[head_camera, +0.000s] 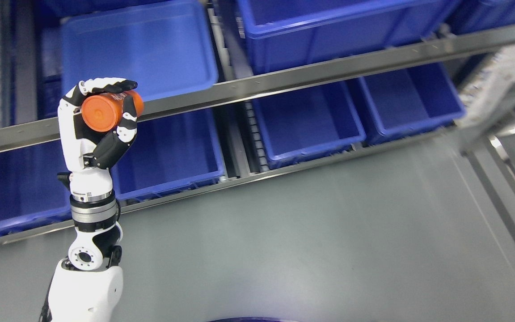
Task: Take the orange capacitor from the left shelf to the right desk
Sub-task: 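Hold the capacitor in the left hand while turning toward the steel table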
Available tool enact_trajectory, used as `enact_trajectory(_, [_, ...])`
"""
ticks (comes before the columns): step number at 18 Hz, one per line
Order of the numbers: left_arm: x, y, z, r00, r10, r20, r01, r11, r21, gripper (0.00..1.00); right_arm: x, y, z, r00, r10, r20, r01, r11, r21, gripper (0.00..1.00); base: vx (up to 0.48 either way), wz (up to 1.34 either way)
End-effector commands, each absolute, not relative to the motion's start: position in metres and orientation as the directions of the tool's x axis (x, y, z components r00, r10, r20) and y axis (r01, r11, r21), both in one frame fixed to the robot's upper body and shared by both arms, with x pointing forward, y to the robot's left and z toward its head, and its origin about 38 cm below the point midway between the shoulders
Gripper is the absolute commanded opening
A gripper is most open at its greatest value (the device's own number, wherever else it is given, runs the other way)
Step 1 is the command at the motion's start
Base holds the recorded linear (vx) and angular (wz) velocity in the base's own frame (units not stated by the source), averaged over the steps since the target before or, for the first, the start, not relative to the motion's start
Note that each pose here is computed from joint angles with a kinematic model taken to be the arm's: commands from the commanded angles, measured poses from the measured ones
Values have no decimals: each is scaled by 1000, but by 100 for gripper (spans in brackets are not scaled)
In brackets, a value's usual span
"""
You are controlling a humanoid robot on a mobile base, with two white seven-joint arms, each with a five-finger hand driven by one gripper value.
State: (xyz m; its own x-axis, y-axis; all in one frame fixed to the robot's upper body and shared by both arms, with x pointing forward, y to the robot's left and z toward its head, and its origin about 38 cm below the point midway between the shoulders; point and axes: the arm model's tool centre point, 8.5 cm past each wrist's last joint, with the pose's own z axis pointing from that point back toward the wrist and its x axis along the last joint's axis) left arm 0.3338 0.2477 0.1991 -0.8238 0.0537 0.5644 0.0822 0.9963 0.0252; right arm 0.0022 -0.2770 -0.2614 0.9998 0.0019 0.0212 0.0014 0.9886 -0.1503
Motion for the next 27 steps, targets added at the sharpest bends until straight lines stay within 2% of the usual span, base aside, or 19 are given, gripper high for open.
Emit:
enact_trajectory(1, [333,217,192,-797,128,591,176,984,24,2,-5,-288,-260,1000,-11,20,15,986,-167,100,-167,-681])
enact_trajectory(6, [338,188,182,-713,180,678,257,966,14,2,-5,-288,-260,1000,-11,20,15,986,-167,100,-113,-688])
enact_trajectory(12, [341,168,185,-696,221,683,306,952,4,2,-5,-288,-260,1000,-11,20,15,986,-167,100,-62,-433])
enact_trajectory(18, [349,163,194,-697,228,680,319,948,9,2,-5,-288,-260,1000,-11,20,15,986,-167,100,-8,-66])
enact_trajectory(27, [350,133,197,-661,276,697,394,919,11,2,-5,-288,-260,1000,-11,20,15,986,-167,100,2,-26])
